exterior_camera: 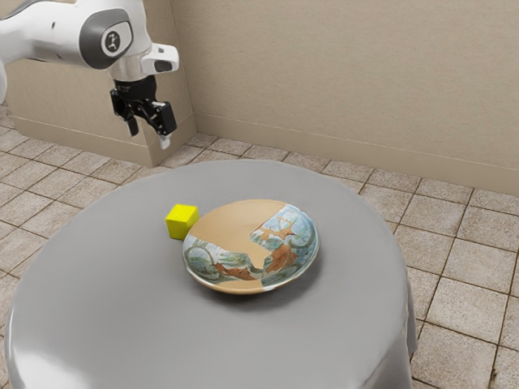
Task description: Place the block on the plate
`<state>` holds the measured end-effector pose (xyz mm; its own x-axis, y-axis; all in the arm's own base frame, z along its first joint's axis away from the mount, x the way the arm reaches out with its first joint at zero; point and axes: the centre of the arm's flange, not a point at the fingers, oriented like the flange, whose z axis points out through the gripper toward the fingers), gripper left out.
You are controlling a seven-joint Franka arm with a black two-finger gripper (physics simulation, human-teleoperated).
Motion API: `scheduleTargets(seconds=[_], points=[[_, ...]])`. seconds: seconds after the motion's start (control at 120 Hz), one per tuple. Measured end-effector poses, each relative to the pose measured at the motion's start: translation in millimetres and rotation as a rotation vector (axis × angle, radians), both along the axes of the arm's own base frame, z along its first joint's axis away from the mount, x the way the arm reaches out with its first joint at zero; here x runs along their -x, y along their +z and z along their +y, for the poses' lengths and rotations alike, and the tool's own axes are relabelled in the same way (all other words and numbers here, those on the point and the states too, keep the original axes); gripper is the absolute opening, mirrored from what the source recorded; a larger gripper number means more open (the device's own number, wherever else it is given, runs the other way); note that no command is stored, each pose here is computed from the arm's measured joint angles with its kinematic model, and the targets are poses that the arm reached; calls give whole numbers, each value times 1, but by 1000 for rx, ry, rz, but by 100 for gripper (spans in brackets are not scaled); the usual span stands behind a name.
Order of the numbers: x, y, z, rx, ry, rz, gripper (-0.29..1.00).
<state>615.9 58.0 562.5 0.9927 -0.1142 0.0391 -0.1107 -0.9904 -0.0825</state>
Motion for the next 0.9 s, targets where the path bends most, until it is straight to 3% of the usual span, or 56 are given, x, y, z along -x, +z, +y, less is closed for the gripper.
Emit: scheduleTargets(seconds=[0.342, 0.508, 0.9], points=[[0, -5, 4, -9, -21, 13, 70], [-3, -44, 21, -3, -32, 89, 70], [-58, -130, 42, -17, -504, 117, 70]])
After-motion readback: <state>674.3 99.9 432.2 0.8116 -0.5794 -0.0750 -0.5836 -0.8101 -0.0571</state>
